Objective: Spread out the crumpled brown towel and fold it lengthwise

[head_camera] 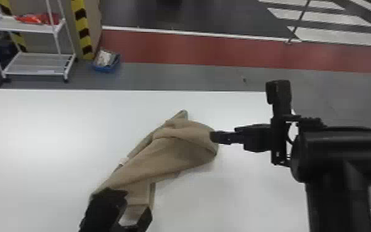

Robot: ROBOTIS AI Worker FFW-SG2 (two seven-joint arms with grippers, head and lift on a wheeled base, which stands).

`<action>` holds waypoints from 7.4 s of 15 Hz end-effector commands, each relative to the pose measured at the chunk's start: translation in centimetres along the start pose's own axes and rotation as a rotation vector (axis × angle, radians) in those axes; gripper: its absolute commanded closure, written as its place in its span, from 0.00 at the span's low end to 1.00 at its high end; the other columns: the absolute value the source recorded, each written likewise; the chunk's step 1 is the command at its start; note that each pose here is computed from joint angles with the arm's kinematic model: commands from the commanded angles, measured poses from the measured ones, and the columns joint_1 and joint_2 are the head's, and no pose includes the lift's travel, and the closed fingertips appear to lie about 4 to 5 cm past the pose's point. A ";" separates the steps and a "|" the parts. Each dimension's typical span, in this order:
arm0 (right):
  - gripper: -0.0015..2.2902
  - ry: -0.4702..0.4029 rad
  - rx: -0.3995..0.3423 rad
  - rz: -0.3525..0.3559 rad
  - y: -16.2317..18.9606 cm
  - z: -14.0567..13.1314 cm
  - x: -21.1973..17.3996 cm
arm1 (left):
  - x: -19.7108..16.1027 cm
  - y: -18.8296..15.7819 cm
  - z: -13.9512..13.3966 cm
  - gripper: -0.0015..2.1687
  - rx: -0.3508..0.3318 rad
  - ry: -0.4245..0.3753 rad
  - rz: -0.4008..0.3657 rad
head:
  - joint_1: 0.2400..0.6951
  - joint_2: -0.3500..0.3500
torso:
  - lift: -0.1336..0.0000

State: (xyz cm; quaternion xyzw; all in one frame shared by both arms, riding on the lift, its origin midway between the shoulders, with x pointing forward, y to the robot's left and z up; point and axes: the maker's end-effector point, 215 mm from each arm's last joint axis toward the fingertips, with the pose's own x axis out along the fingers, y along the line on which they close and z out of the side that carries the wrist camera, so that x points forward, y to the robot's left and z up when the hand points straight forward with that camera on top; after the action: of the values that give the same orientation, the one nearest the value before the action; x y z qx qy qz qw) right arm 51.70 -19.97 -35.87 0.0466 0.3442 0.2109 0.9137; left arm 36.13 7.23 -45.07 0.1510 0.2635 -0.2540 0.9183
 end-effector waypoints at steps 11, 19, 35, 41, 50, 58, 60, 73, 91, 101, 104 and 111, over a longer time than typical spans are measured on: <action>0.03 -0.004 0.012 0.001 -0.3 0.2 -0.2 | 1.4 -0.1 -0.4 0.25 -0.002 0.033 0.004 | 1.00 0.26 | 0.07; 0.03 -0.008 0.044 0.027 -0.2 0.4 -0.4 | 1.7 -0.1 -0.5 0.25 0.004 0.036 0.003 | 1.00 0.25 | 0.07; 0.03 -0.004 0.057 0.032 -0.3 -0.1 -0.4 | 1.9 0.4 -0.6 0.56 -0.002 0.041 0.032 | 1.00 0.26 | 0.07; 0.03 -0.004 0.066 0.028 -0.7 -0.3 -0.4 | 0.7 0.2 0.6 0.55 -0.014 0.011 0.023 | 1.00 0.26 | 0.07; 0.03 -0.002 0.070 0.029 -0.7 -0.4 -0.5 | 0.9 -0.9 0.1 0.27 -0.053 0.034 -0.023 | 1.00 0.24 | 0.07; 0.03 0.018 0.099 0.027 -1.0 -1.2 -0.7 | 2.2 -1.8 0.7 0.27 -0.035 0.030 -0.016 | 1.00 0.21 | 0.07; 0.03 0.019 0.102 0.026 -1.1 -1.3 -0.7 | 2.5 -1.7 1.0 0.28 -0.034 0.026 -0.014 | 1.00 0.20 | 0.07; 0.03 0.024 0.106 0.026 -1.1 -1.5 -0.7 | 1.8 -2.1 -0.8 0.40 -0.097 0.095 -0.041 | 1.00 0.22 | 0.07; 0.03 0.024 0.109 0.026 -1.2 -1.5 -0.7 | 2.2 -3.7 -0.6 0.33 -0.244 0.116 -0.151 | 1.00 0.18 | 0.07; 0.03 0.023 0.123 0.035 -1.2 -1.9 -0.8 | 1.9 -2.1 0.0 0.79 -0.251 0.099 -0.098 | 1.00 0.19 | 0.07; 0.03 0.022 0.124 0.034 -1.3 -1.9 -0.8 | 0.7 -1.3 1.0 0.79 -0.263 0.071 -0.087 | 1.00 0.20 | 0.07; 0.03 0.026 0.130 0.030 -1.7 -2.5 -1.1 | -5.2 1.6 5.7 0.79 -0.318 -0.005 -0.077 | 1.00 0.21 | 0.07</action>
State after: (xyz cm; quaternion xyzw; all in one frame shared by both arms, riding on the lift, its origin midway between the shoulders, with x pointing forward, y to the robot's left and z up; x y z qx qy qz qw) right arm 49.99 -21.98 -37.46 0.1105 0.3693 0.2026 0.9002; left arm 35.27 7.17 -38.29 -0.0051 0.3083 -0.2548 0.9165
